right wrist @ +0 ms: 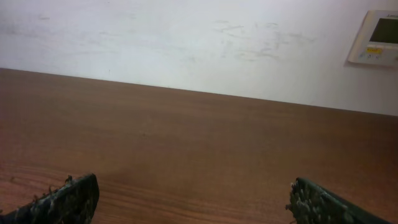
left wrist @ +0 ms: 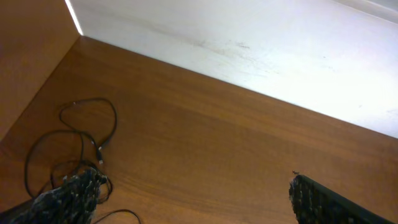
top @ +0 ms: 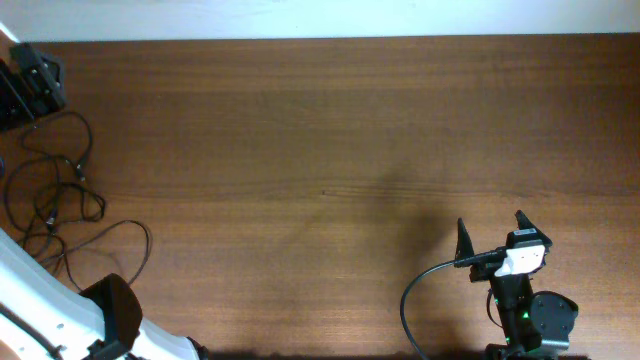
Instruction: Untangle cables
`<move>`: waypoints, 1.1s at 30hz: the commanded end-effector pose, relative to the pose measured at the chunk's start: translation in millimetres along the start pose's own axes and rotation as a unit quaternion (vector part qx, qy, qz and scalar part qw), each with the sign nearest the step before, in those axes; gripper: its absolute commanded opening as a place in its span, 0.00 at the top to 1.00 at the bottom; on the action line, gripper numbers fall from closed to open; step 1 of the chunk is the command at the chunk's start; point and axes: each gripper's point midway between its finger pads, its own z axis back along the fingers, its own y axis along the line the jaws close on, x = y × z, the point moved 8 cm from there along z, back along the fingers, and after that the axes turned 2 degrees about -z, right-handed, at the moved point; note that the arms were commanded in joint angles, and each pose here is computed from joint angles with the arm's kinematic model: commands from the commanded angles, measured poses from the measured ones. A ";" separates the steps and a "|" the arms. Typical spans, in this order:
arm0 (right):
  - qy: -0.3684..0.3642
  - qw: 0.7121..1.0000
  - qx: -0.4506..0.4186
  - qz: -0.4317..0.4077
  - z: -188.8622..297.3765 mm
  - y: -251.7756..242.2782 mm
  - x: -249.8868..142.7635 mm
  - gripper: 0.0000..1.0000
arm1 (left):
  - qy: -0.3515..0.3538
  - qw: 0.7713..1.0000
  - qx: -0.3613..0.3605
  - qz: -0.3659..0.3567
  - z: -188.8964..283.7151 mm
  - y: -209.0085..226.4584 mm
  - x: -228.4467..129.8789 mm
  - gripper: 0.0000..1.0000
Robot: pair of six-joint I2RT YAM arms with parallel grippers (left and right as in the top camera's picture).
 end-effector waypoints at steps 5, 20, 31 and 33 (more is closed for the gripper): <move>-0.002 1.000 0.004 -0.007 0.1 0.5 -2.1 0.01 | 0.002 1.000 -0.005 0.006 -2.4 0.3 0.1 0.01; -0.002 1.000 0.004 -0.007 0.1 0.5 -2.1 0.01 | -0.034 0.988 -0.041 -0.143 -7.5 -71.0 -52.5 0.00; -0.002 1.000 0.004 -0.007 0.1 0.5 -2.1 0.01 | -0.134 0.974 -0.056 -0.173 -69.7 -49.7 -249.1 0.01; -0.002 1.000 0.004 -0.007 0.1 0.5 -2.1 0.01 | -0.157 0.969 -0.062 -0.181 -75.9 -50.3 -267.1 0.01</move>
